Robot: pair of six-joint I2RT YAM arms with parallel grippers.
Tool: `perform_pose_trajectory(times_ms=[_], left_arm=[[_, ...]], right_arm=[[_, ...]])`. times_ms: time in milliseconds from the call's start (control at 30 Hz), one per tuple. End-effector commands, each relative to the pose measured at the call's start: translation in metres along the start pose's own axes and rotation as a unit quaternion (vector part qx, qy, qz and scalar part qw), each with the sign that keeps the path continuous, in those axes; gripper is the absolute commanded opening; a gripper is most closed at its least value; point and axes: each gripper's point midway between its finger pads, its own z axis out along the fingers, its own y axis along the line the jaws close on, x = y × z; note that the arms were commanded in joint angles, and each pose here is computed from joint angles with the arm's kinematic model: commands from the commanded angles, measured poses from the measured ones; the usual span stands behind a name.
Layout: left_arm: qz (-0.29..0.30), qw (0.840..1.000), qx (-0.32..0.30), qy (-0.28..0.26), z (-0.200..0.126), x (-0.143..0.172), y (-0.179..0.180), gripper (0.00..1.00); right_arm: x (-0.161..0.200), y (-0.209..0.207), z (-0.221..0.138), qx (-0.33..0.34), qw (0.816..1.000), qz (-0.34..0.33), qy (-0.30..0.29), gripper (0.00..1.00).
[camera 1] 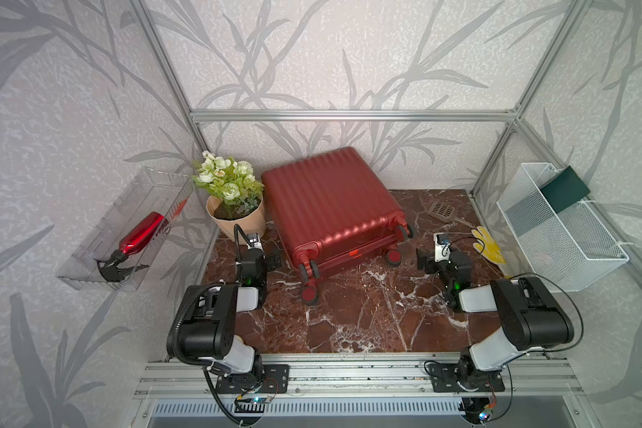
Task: Open the suitcase zippers
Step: Adjust the suitcase at the center of the board.
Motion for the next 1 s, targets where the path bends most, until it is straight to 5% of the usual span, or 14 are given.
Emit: perform_pose_trajectory(times_ms=[0,533,667,800,967], left_arm=[[0.001,1.000,0.005,-0.015,0.001,-0.012,-0.002,0.99],[0.004,1.000,0.002,-0.024,-0.003,-0.014,-0.002,0.99],[0.009,0.998,-0.017,-0.056,-0.027,-0.046,0.001,0.99],[-0.006,0.996,-0.016,-0.087,-0.069,-0.099,0.002,0.99],[-0.001,0.992,0.007,-0.124,-0.137,-0.152,-0.014,0.99]], right_arm=[[-0.010,0.002,0.000,-0.004,1.000,-0.003,-0.014,0.99],[-0.014,0.000,-0.016,0.000,0.998,-0.001,-0.060,0.99],[-0.033,-0.009,-0.046,0.034,0.994,0.007,-0.100,0.99],[-0.088,0.006,-0.085,0.047,0.990,-0.037,-0.129,0.99],[-0.151,0.028,-0.151,0.014,0.985,-0.017,-0.173,0.99]])
